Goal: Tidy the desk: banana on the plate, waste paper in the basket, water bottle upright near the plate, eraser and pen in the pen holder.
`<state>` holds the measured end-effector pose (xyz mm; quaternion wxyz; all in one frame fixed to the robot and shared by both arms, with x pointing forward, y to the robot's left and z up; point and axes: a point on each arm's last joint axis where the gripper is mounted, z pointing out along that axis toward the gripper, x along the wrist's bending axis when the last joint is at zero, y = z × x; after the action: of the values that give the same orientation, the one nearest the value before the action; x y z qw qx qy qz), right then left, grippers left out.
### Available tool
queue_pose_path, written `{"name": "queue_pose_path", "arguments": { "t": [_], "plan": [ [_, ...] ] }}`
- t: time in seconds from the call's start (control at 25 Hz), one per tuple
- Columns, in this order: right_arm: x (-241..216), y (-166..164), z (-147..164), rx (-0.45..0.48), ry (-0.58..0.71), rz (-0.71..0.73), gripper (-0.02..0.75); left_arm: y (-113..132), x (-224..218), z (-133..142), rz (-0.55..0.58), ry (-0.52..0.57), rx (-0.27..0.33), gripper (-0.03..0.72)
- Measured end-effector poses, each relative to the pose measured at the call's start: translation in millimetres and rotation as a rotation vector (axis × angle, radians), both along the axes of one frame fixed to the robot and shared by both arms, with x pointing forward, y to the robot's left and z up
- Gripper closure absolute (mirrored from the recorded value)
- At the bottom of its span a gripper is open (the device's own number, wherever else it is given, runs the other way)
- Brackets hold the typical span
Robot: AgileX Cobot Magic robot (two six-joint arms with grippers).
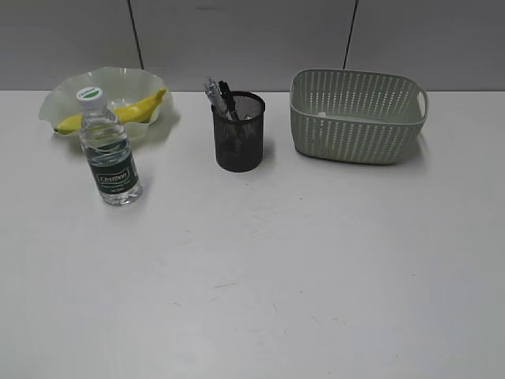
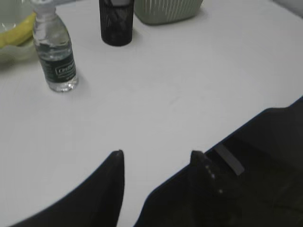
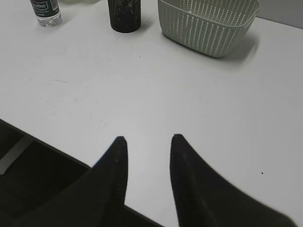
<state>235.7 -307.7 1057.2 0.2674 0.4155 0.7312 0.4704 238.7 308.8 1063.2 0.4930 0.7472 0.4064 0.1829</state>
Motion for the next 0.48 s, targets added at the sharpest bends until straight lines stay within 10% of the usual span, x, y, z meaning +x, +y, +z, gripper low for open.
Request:
{"name": "queue_pose_path", "arguments": {
  "t": [0.48],
  "plan": [
    [-0.1,0.1,0.0,0.001,0.001,0.001,0.479,3.2,-3.3,0.0,-0.033,-0.071,0.026,0.353]
  ]
}}
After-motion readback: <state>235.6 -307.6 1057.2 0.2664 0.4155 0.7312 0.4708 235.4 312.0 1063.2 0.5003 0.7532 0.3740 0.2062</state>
